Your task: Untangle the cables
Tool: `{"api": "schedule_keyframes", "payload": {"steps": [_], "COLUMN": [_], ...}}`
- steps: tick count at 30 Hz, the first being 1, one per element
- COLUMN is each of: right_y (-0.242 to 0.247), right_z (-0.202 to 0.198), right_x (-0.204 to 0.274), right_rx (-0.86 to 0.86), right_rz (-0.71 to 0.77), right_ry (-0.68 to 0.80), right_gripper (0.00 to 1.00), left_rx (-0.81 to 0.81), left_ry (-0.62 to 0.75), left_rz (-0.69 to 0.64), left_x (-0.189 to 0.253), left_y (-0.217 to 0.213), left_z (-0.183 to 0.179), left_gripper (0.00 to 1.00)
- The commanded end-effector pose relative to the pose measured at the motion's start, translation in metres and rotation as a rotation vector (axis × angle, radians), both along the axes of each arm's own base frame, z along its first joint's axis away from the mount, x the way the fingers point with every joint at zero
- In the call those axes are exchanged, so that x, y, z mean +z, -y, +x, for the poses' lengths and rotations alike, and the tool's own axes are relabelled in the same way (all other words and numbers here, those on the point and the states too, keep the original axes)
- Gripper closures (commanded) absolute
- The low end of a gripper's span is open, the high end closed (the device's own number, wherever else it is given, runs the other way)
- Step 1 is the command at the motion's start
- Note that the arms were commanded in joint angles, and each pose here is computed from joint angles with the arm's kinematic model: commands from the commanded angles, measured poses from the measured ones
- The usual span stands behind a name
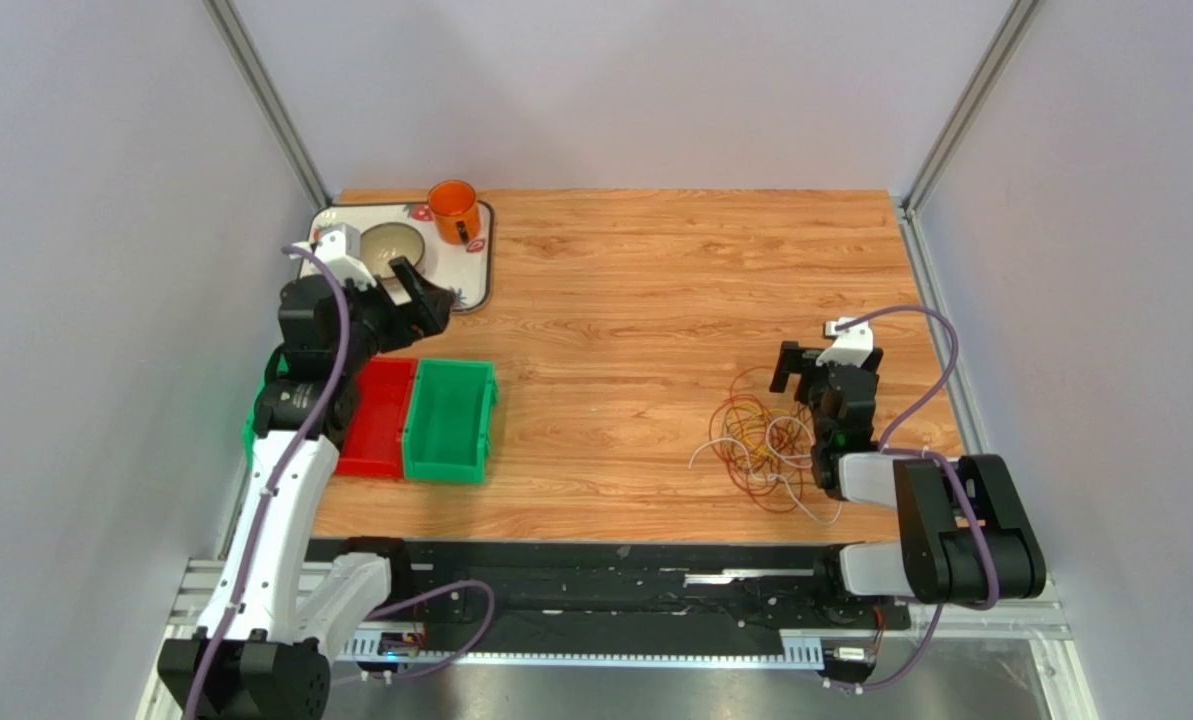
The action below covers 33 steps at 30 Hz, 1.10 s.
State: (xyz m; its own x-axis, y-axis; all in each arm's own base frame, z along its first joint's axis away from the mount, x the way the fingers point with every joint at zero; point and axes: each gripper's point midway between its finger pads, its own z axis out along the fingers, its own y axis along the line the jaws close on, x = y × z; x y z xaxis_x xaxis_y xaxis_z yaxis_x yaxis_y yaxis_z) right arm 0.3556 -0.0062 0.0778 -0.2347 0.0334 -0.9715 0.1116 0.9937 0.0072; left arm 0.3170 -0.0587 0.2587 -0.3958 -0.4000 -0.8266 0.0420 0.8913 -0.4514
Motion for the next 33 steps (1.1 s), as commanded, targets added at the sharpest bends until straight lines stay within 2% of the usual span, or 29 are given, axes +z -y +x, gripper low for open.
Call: {"api": "schedule_keyframes", "payload": {"steps": [1, 2, 3, 5, 6, 10, 11, 12, 13, 14, 15, 17, 18, 19, 20, 21, 22, 23, 25, 26, 28, 29, 32, 33], "right_y": [0.003, 0.002, 0.003, 0.002, 0.002, 0.007, 0.012, 0.007, 0.007, 0.009, 0.004, 0.002, 0.005, 0.012, -0.021, -0.013, -0.013, -0.001, 0.001, 0.008, 0.011, 0.007, -0.006, -0.007], "right_z": [0.012, 0.013, 0.012, 0.012, 0.013, 0.013, 0.008, 0.023, 0.025, 0.01, 0.028, 0.026, 0.035, 0.033, 0.024, 0.023, 0.026, 0.009, -0.011, -0.016, -0.029, -0.039, -0.058, -0.064], "right_x": [0.027, 0.027, 0.026, 0.026, 0.027, 0.034, 0.028, 0.069, 0.075, 0.053, 0.103, 0.104, 0.123, 0.092, 0.072, 0.07, 0.073, 0.06, 0.049, 0.063, 0.063, 0.058, 0.055, 0.06], "right_rx": [-0.02, -0.017, -0.017, -0.017, -0.017, -0.047, -0.084, -0.092, -0.103, -0.124, -0.146, -0.188, -0.323, -0.405, -0.219, -0.219, -0.238, -0.335, -0.355, -0.372, -0.389, -0.37, -0.309, -0.305], "right_rz": [0.011, 0.01, 0.009, 0.011, 0.01, 0.013, 0.001, 0.021, 0.04, 0.03, 0.107, 0.179, 0.392, 0.417, 0.489, 0.543, 0.548, 0.496, 0.461, 0.447, 0.435, 0.439, 0.473, 0.48], "right_ry": [0.091, 0.09, 0.09, 0.088, 0.092, 0.113, 0.064, 0.115, 0.06, -0.156, -0.108, -0.215, -0.169, -0.294, -0.488, -0.571, -0.616, -0.681, -0.684, -0.617, -0.616, -0.644, -0.679, -0.66], "right_gripper": [0.0, 0.0, 0.0, 0.0, 0.0, 0.0, 0.0, 0.0, 0.0, 0.0, 0.0, 0.0, 0.0, 0.0, 0.6, 0.77, 0.86, 0.84, 0.77, 0.68, 0.56, 0.44, 0.34, 0.33], "left_rx": [0.022, 0.234, 0.271, 0.071, 0.07, 0.045, 0.036, 0.022, 0.011, 0.034, -0.015, -0.062, -0.085, -0.118, -0.173, -0.209, -0.246, -0.314, -0.367, -0.436, -0.528, -0.585, -0.694, -0.724], "left_ry": [-0.014, -0.161, -0.224, -0.274, -0.296, -0.208, -0.188, -0.188, -0.185, -0.176, -0.162, -0.139, -0.13, -0.108, -0.12, -0.119, -0.109, -0.133, -0.148, -0.196, -0.206, -0.238, -0.234, -0.231], "left_rz": [-0.087, -0.17, -0.198, -0.206, -0.195, -0.184, -0.153, -0.125, -0.089, -0.02, 0.015, 0.072, 0.087, 0.098, 0.147, 0.169, 0.184, 0.232, 0.257, 0.262, 0.248, 0.285, 0.331, 0.34], "left_x": [0.03, -0.003, -0.019, -0.039, -0.042, -0.034, -0.028, -0.025, -0.015, -0.014, -0.008, 0.002, 0.006, 0.015, 0.008, 0.007, 0.012, -0.001, -0.011, -0.032, -0.047, -0.068, -0.096, -0.101], "left_y": [0.004, -0.018, -0.026, -0.003, -0.002, 0.0, 0.0, 0.004, 0.009, 0.004, 0.019, 0.039, 0.047, 0.059, 0.08, 0.092, 0.106, 0.132, 0.158, 0.182, 0.214, 0.234, 0.28, 0.291], "left_z": [-0.015, -0.02, -0.022, -0.016, -0.017, -0.018, -0.018, -0.02, -0.022, -0.019, -0.021, -0.018, -0.017, -0.015, -0.014, -0.014, -0.014, -0.018, -0.018, -0.023, -0.026, -0.034, -0.049, -0.053], "left_gripper": [0.01, 0.01, 0.01, 0.01, 0.01, 0.01, 0.01, 0.01, 0.01, 0.01, 0.01, 0.02, 0.03, 0.05, 0.09, 0.1, 0.1, 0.1, 0.1, 0.09, 0.09, 0.11, 0.11, 0.11]}}
